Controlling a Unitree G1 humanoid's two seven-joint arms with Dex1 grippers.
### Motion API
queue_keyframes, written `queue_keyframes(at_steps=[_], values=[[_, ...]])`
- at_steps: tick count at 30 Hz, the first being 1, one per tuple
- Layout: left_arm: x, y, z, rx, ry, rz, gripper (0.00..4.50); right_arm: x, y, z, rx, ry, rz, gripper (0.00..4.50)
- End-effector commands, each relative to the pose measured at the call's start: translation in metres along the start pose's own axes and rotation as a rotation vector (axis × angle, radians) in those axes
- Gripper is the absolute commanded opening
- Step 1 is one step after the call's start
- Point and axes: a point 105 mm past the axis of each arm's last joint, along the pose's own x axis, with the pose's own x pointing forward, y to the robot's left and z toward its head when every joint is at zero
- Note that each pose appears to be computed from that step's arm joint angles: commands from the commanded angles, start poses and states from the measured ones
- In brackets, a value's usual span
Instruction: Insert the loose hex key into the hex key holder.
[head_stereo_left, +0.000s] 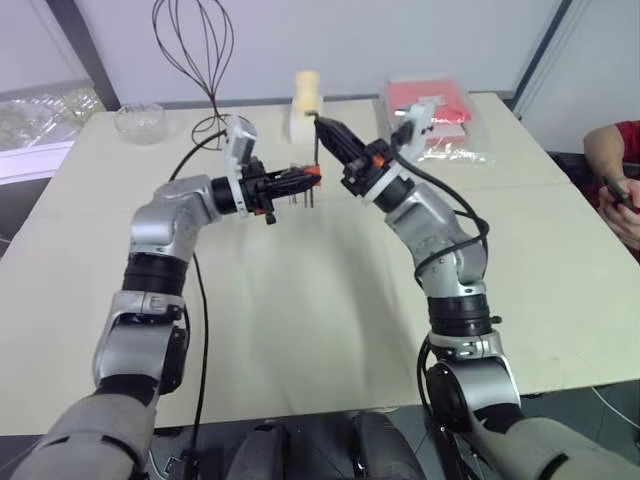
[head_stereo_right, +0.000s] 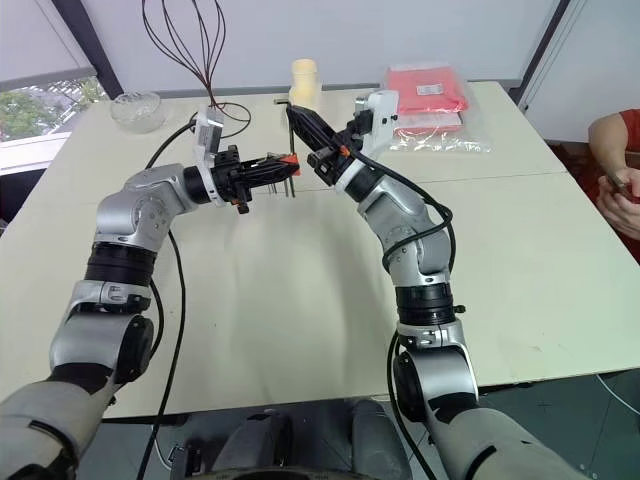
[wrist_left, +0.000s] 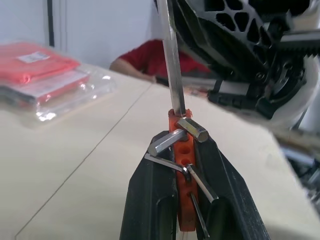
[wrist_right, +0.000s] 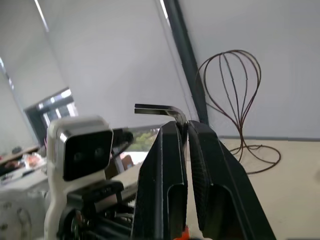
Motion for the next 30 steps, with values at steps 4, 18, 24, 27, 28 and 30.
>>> queue_keyframes(at_steps=[4,18,24,27,28,30], values=[[-0.001,-0.002,0.029,0.164,-0.025,-0.018,0.00,-0.004,0.001,-0.004,-0.035,0.038,0.034,0.08],[-0.001,0.010,0.044,0.159,-0.072,0.023,0.00,-0.014,0.003,-0.009,-0.058,0.064,0.037,0.08],[0.004,0.005,0.039,0.221,-0.033,-0.006,0.00,-0.012,0.004,-0.015,-0.062,0.087,0.047,0.08],[0.005,0.004,0.042,0.226,-0.042,-0.008,0.00,-0.011,0.002,-0.019,-0.061,0.102,0.041,0.08],[0.004,0.004,0.043,0.228,-0.046,-0.008,0.00,-0.011,0.001,-0.021,-0.061,0.109,0.036,0.08],[0.004,0.002,0.045,0.228,-0.054,-0.013,0.00,-0.012,-0.001,-0.023,-0.060,0.116,0.026,0.08]])
